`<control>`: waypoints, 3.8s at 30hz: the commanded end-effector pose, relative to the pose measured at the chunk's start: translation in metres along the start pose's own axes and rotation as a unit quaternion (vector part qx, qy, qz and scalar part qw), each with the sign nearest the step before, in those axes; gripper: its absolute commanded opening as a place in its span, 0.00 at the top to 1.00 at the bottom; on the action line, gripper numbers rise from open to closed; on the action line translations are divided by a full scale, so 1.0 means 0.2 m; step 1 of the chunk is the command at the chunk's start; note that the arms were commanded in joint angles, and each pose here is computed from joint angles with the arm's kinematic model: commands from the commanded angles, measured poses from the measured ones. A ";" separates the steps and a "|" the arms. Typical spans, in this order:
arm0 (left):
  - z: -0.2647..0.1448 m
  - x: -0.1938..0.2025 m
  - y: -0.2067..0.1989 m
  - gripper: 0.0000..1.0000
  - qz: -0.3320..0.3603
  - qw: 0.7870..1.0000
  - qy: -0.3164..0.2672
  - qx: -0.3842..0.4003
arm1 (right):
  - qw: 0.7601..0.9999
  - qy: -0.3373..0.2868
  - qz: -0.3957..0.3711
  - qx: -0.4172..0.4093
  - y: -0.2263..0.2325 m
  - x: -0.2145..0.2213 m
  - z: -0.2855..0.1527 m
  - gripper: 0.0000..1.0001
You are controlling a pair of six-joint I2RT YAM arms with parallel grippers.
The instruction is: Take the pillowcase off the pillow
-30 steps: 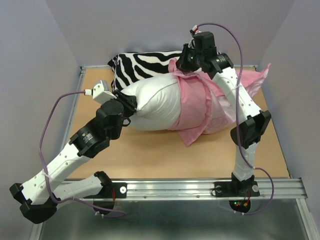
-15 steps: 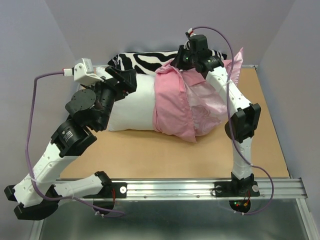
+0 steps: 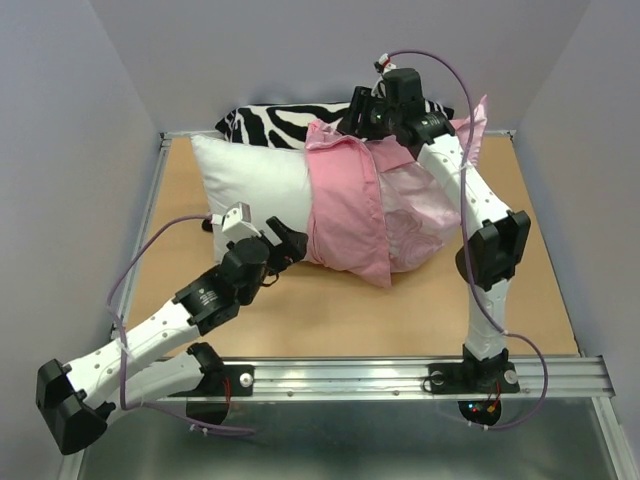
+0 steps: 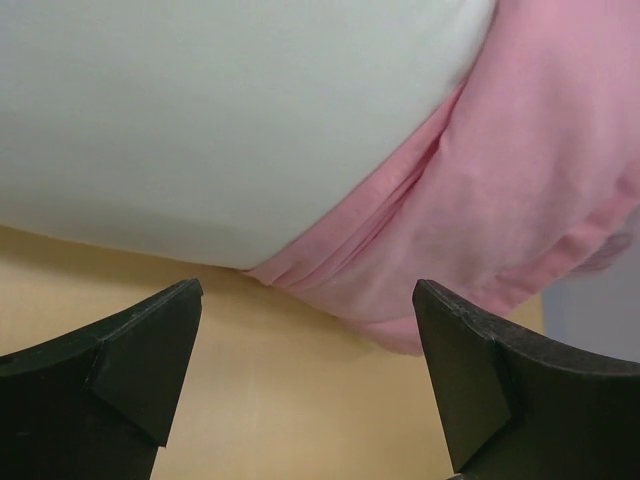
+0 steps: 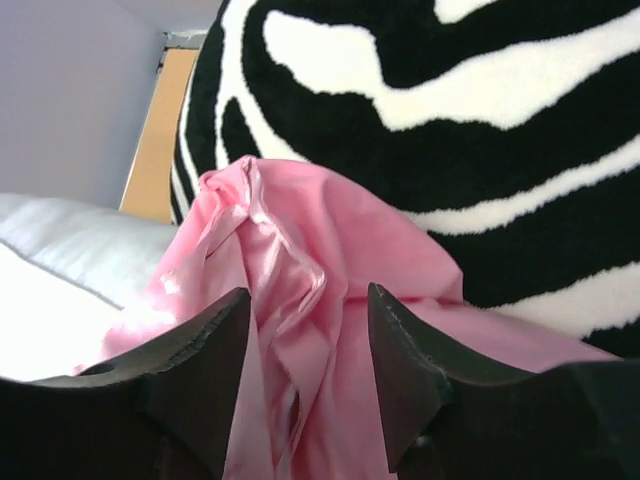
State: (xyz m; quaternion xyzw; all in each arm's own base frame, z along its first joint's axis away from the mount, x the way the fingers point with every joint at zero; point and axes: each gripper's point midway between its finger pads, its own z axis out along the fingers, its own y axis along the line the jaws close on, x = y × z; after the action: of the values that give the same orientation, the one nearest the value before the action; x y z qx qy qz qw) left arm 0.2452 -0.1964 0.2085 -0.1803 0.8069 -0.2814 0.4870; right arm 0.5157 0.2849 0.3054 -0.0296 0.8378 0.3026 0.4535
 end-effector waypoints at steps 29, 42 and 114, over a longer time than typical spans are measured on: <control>0.35 -0.27 -0.02 0.48 -0.085 0.992 -0.076 0.060 | 0.988 -0.035 -0.116 0.100 0.39 0.92 -0.56 0.15; 0.27 -0.38 -0.04 1.00 -0.059 0.994 -0.087 0.038 | 0.958 -0.073 -0.125 0.248 0.14 0.94 -0.47 0.54; 0.11 0.12 -0.03 0.01 -0.065 0.997 -0.007 -0.049 | 0.996 -0.035 -0.034 0.073 0.22 0.68 -0.66 0.63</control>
State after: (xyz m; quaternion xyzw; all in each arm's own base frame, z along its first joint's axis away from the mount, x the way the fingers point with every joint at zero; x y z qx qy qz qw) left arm 0.2287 -0.2137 0.1678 -0.2324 0.8397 -0.2467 0.4244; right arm 0.3151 0.2674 0.2265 -0.0148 0.8746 0.1766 0.4513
